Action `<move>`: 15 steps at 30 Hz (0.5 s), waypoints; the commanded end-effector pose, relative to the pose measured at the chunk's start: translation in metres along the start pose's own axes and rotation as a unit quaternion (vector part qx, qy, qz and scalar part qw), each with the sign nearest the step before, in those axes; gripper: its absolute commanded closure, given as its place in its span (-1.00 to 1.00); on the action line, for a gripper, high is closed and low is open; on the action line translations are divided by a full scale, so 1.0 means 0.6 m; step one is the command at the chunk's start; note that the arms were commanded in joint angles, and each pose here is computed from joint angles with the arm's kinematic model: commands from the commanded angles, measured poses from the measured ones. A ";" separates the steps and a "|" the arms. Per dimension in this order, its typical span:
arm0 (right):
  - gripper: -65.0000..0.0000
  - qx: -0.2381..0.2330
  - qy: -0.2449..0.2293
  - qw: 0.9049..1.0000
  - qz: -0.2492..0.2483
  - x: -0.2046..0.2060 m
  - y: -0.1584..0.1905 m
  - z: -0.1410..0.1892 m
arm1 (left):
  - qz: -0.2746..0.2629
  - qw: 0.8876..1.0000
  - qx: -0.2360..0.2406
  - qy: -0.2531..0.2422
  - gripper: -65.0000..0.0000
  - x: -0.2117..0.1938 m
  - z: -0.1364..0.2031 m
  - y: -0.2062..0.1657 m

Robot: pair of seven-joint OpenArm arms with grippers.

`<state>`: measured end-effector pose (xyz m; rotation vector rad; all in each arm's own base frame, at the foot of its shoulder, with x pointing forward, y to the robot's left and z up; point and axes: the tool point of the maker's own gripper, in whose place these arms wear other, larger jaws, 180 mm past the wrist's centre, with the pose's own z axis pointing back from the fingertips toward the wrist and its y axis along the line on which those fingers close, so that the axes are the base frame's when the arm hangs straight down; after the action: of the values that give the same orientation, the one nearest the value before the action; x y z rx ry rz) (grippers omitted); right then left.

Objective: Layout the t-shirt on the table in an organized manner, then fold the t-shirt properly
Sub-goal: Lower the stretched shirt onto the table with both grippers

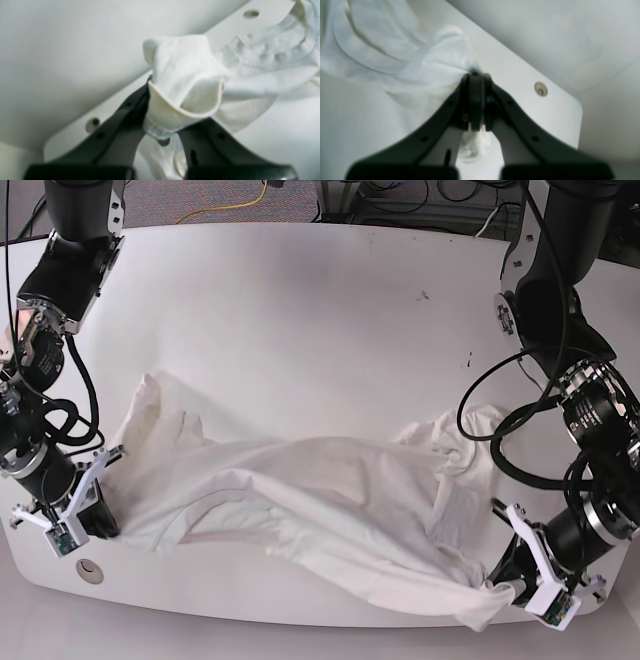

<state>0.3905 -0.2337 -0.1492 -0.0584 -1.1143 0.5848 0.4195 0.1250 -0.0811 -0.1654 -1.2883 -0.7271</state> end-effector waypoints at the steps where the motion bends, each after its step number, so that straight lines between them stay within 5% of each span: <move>1: 1.00 -0.015 -0.024 1.000 0.002 0.012 -0.010 0.015 | -0.008 1.000 -0.005 -0.021 1.00 0.008 0.008 -0.015; 15: 1.00 0.012 0.023 1.000 -0.012 -0.057 0.027 0.007 | 0.122 0.989 -0.056 0.063 1.00 -0.188 0.026 -0.110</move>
<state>0.3659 -0.2361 -0.1988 -0.0206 -1.0070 0.5606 0.3608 0.1290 -0.2056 -0.3358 -1.0435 -0.5877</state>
